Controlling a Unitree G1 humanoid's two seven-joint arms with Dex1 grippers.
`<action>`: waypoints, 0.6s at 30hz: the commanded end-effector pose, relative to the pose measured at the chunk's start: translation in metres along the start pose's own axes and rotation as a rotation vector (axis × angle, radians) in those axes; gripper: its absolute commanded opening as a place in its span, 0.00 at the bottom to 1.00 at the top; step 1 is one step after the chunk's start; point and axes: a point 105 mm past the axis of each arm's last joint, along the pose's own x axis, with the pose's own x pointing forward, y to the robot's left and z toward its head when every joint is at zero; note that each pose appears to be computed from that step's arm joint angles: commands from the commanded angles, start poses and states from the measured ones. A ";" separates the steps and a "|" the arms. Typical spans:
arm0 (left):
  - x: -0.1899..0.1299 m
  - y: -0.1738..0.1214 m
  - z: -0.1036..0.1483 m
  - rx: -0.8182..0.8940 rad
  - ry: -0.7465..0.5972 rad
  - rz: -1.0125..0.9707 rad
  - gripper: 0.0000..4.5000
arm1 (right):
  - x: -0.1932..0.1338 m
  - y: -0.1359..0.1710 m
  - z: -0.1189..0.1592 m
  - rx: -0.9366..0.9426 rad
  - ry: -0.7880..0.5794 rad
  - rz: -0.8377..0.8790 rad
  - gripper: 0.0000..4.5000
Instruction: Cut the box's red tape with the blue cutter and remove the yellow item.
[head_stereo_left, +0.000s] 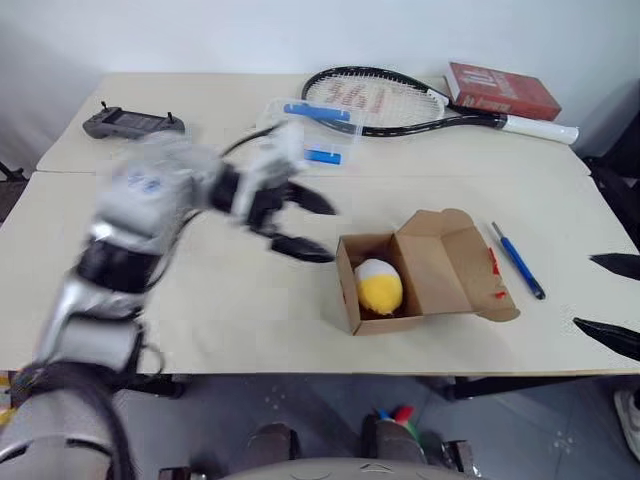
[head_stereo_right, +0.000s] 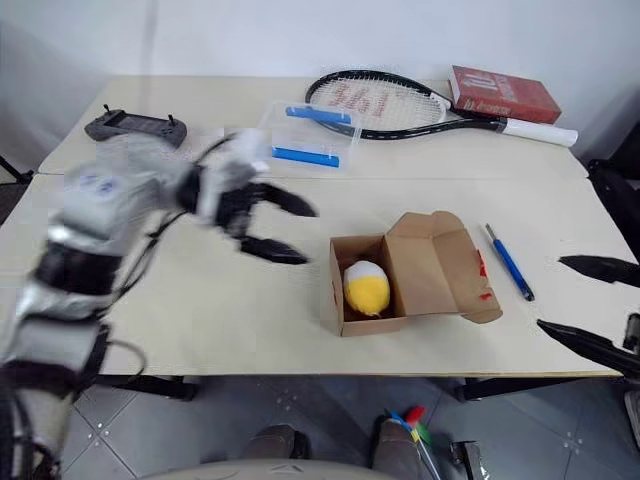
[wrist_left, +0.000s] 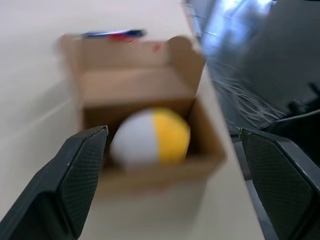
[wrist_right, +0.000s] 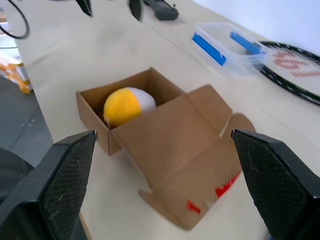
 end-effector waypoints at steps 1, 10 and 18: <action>0.016 0.002 -0.003 0.011 0.085 -0.014 0.99 | -0.005 0.007 0.015 -0.042 -0.016 -0.017 1.00; 0.065 0.031 -0.031 0.163 0.342 0.002 0.99 | 0.006 0.028 0.016 -0.026 -0.035 -0.044 1.00; 0.081 0.039 -0.040 0.207 0.392 -0.023 0.81 | -0.006 0.039 0.004 0.014 0.025 -0.083 1.00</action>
